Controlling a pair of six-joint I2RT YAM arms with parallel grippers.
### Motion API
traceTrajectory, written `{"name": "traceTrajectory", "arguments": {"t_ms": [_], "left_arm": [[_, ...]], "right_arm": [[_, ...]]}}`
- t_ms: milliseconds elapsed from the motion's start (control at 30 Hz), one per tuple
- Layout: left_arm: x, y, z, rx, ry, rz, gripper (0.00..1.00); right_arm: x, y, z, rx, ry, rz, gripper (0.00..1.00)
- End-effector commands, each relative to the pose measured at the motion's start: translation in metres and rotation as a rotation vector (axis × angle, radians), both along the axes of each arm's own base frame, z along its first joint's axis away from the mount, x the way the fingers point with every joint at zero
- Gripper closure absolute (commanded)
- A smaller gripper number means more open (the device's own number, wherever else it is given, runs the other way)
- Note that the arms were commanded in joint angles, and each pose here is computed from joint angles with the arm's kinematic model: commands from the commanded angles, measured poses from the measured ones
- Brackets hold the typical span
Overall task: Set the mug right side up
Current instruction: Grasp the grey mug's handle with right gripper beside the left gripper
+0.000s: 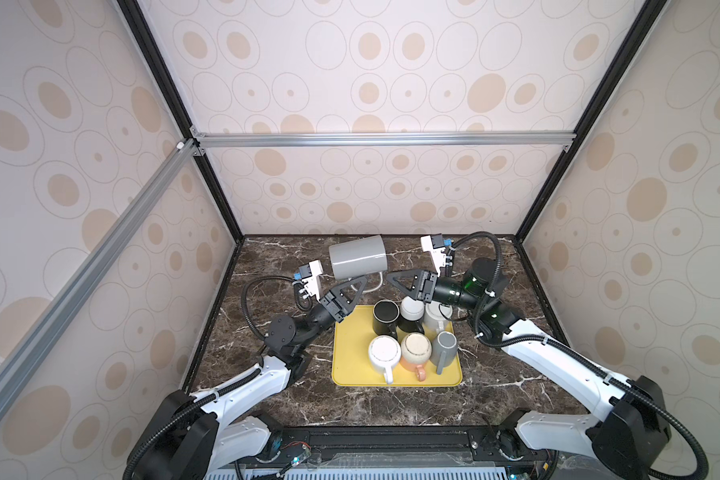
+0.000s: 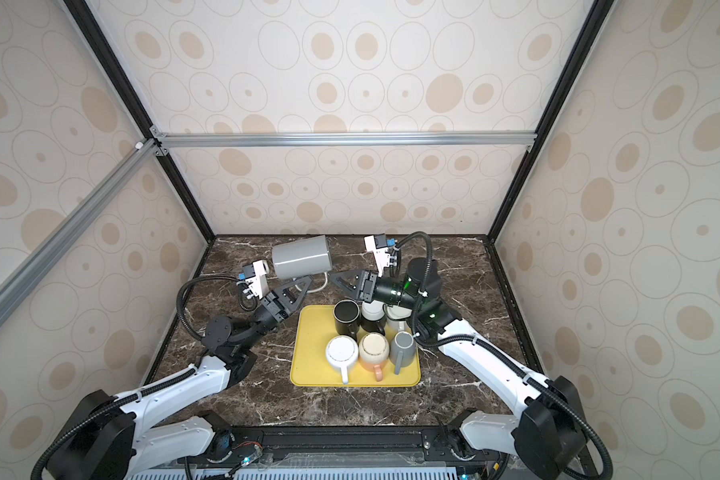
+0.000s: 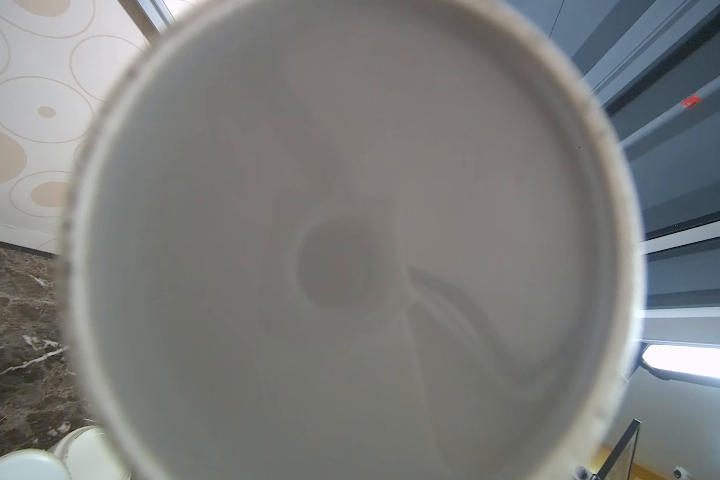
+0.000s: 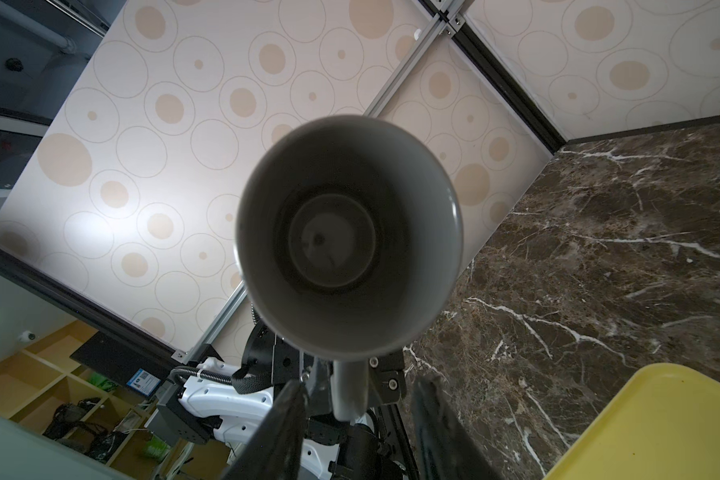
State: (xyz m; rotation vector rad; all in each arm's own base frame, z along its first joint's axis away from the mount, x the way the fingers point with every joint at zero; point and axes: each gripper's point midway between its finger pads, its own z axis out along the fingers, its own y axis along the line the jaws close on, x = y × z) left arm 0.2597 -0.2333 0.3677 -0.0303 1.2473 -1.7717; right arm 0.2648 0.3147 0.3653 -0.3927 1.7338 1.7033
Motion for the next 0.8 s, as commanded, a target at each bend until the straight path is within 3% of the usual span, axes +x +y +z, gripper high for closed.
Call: {"name": "traceTrajectory", "arguments": {"t_ms": [0, 767], "left_arm": [[-0.027, 0.023, 0.052, -0.165, -0.187, -0.001, 1.0], [-0.025, 0.021, 0.044, -0.172, -0.174, -0.007, 1.0]], "right_arm": [[-0.004, 0.008, 0.007, 0.038, -0.012, 0.037, 0.57], [-0.001, 0.034, 0.008, 0.039, -0.015, 0.064, 0.62]]}}
